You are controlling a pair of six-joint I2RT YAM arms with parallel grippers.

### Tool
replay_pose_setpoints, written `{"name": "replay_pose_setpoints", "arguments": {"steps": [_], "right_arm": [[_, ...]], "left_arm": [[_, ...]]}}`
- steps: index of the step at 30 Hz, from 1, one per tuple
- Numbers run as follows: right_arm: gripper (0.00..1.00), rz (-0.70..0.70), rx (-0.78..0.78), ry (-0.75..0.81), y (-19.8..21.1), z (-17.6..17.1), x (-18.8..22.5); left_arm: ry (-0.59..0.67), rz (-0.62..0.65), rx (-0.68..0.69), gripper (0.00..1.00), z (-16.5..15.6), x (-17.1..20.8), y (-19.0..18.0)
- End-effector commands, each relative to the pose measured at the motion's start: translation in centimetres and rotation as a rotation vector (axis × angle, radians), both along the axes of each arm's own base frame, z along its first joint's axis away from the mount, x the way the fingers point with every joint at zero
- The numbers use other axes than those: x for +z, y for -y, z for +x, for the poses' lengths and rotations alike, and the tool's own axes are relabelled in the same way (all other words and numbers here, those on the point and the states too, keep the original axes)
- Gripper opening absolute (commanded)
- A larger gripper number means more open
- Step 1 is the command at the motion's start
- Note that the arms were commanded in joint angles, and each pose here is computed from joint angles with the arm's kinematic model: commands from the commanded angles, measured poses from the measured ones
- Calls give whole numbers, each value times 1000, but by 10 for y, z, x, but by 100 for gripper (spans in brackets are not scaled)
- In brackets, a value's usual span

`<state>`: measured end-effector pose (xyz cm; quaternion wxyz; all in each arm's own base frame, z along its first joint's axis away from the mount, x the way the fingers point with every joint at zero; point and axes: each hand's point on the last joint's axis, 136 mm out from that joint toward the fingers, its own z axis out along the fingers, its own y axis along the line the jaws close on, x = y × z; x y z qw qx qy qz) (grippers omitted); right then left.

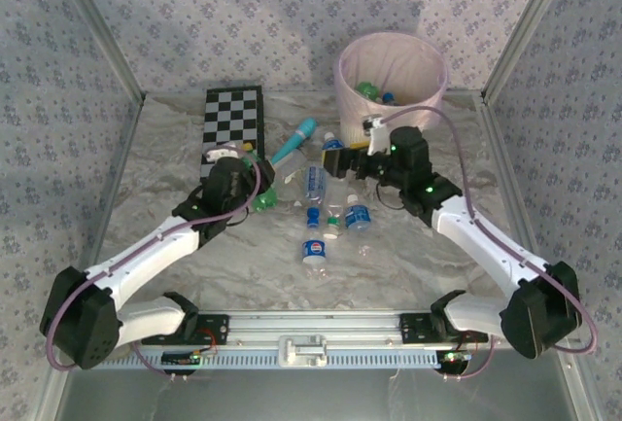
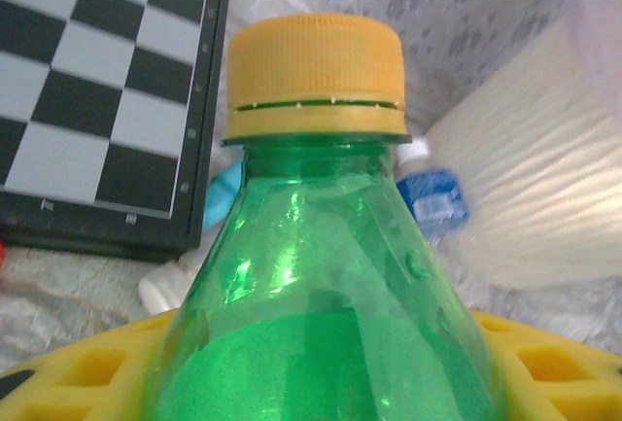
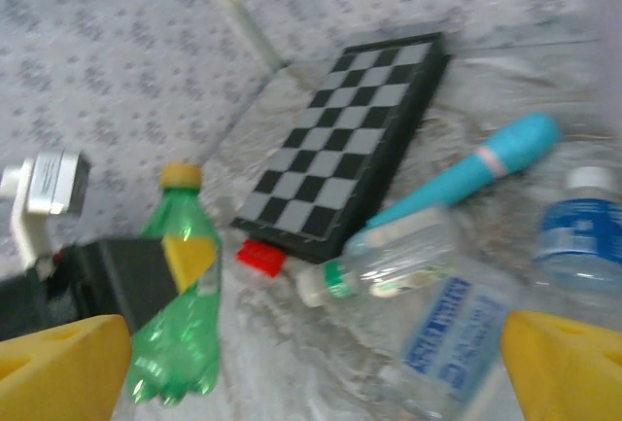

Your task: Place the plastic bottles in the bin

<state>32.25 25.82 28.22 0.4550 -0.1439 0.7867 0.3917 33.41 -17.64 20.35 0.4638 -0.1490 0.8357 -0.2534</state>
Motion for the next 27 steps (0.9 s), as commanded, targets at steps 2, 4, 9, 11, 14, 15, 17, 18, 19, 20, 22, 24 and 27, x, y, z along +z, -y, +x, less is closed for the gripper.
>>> {"name": "replay_pose_setpoints", "arguments": {"steps": [2, 4, 9, 11, 14, 15, 17, 18, 19, 20, 22, 24, 27], "right_arm": [[98, 63, 113, 43, -41, -15, 2], [96, 106, 153, 32, -60, -22, -4], [93, 160, 257, -20, -104, -38, -20], [93, 161, 293, -41, -118, -43, -26], [93, 168, 332, -64, -134, -47, -33], [93, 172, 333, -68, -137, -45, -35], [93, 179, 343, -72, -142, -43, -38], [93, 184, 347, -75, -145, -42, -39], [93, 188, 353, -78, -148, -41, -40], [92, 191, 359, -82, -150, -41, -41], [92, 194, 366, -86, -155, -41, -44], [91, 192, 369, -90, -158, -39, -46], [89, 199, 384, -85, -161, -39, -46]], "left_arm": [[163, -156, 56, 58, 10, 61, -8], [190, -184, 46, 58, 8, 70, -8], [219, -247, 20, 58, 3, 74, -4], [223, -266, 16, 58, 2, 75, -4], [221, -290, 6, 58, -1, 74, -3], [218, -296, 1, 58, -1, 73, -2], [211, -301, -2, 58, -2, 71, -2], [208, -302, -1, 58, -3, 70, -2], [204, -303, 0, 58, -3, 69, -2], [201, -305, -1, 58, -4, 68, -2], [196, -315, -8, 59, -4, 67, 0], [179, -324, -15, 59, -5, 64, 1], [157, -338, -15, 59, -6, 58, 2]]}}
